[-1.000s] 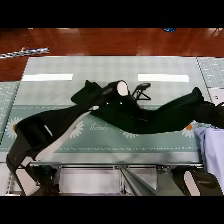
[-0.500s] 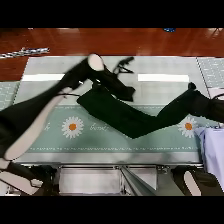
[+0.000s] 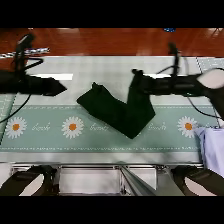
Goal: Fold the shirts.
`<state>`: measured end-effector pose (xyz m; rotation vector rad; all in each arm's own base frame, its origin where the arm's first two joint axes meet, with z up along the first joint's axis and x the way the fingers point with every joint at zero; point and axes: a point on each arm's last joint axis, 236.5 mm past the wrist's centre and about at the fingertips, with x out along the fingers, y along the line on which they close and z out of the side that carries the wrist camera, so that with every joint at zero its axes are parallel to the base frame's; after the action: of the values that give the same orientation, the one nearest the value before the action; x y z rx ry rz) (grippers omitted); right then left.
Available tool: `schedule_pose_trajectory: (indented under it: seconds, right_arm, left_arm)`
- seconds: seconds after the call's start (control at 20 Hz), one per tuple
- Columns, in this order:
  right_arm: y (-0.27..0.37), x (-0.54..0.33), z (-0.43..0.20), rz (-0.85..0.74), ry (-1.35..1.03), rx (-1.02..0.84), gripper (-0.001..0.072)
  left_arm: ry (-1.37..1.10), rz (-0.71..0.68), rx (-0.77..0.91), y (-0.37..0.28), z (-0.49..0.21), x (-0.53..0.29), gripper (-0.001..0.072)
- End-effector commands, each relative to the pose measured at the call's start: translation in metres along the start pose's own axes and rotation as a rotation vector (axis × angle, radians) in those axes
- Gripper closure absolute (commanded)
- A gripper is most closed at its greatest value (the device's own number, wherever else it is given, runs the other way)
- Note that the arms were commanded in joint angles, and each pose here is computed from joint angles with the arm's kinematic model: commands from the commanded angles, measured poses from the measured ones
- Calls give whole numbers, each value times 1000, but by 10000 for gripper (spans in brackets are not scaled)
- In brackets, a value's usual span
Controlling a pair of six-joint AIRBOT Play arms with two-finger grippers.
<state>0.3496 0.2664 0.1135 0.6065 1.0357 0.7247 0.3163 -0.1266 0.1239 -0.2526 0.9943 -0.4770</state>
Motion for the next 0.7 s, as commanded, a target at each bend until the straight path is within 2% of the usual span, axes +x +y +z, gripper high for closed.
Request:
schedule_pose_trajectory:
  seconds: [0.0,0.25,0.55,0.6,0.65]
  right_arm:
    - [8,100,-2,23,129,-17,691]
    - [7,172,-1,45,217,20,691]
    - [19,210,-5,104,252,58,690]
    - [22,215,-11,115,261,54,602]
    - [24,218,-18,122,279,36,330]
  left_arm:
    - [-101,93,-110,35,-36,-20,688]
    - [-42,80,-162,43,-65,1,687]
    - [-52,77,-185,49,-58,10,688]
    - [-51,78,-188,50,-58,12,688]
    - [-49,80,-192,52,-57,14,687]
